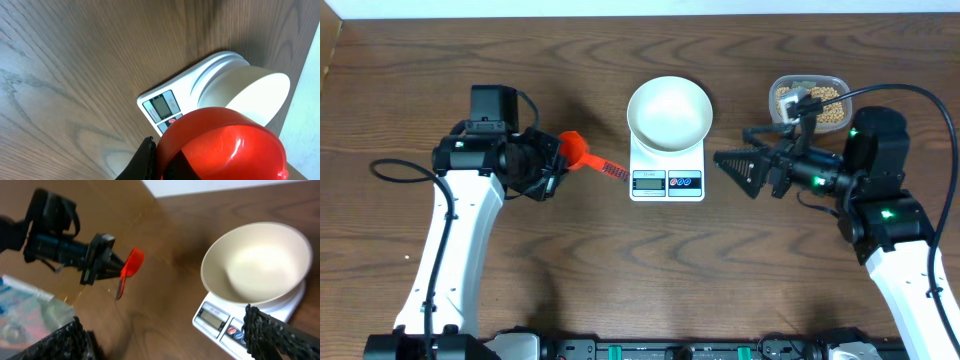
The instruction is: Scoop item into bowl and weigh 50g on scale
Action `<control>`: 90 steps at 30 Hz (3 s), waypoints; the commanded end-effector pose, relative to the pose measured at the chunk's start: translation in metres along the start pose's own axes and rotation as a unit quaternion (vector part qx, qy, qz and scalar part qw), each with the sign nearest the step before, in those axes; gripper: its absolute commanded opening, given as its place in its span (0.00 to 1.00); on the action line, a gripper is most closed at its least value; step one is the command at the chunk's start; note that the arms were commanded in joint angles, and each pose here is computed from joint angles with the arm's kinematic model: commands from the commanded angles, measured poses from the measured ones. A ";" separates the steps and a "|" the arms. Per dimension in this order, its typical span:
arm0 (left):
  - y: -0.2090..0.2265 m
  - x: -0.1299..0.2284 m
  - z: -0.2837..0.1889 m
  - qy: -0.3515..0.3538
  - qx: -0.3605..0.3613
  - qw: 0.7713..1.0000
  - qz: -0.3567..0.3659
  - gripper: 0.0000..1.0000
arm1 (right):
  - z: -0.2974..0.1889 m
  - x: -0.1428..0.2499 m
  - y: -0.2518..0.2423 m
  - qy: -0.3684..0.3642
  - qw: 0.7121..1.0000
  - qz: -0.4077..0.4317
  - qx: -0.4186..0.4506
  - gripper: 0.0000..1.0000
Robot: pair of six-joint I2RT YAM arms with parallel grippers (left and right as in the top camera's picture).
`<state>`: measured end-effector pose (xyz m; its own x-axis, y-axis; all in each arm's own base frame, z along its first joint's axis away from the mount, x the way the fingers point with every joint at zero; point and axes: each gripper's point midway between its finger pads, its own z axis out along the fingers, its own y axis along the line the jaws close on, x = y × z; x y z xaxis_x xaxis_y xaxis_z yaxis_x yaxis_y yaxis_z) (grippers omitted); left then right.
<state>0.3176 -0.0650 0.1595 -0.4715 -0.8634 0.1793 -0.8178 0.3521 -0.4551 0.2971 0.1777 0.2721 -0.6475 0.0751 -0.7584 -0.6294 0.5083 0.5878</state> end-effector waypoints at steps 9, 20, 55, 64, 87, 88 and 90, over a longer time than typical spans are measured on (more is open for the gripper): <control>-0.012 0.022 0.003 0.016 0.011 1.000 -0.009 0.07 | 0.015 0.020 0.030 0.046 0.998 -0.028 -0.040 0.99; -0.019 0.037 0.008 0.023 0.015 1.000 -0.003 0.07 | 0.020 0.028 0.036 0.061 0.997 -0.003 -0.045 0.99; -0.016 0.087 0.023 0.012 -0.017 0.996 -0.085 0.07 | 0.087 0.053 0.017 0.082 0.979 0.182 0.042 0.56; -0.015 0.095 0.024 0.017 -0.022 0.997 -0.075 0.07 | 0.091 0.052 0.021 0.084 0.980 0.178 0.020 0.49; -0.013 0.103 0.024 0.040 -0.027 0.996 -0.077 0.07 | 0.094 0.056 0.031 0.094 0.978 0.187 0.007 0.22; -0.013 0.103 0.024 0.040 -0.027 0.996 -0.076 0.07 | 0.094 0.056 0.031 0.094 0.978 0.187 0.007 0.21; -0.013 0.103 0.024 0.040 -0.027 0.996 -0.077 0.07 | 0.094 0.056 0.031 0.094 0.978 0.187 0.007 0.17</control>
<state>0.2890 -0.1646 0.1593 -0.3666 -0.8813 0.2981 -0.8959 0.2481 -0.3685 0.2836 0.2739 0.2125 -0.9042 0.1068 -0.4136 -0.3091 0.5048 0.8060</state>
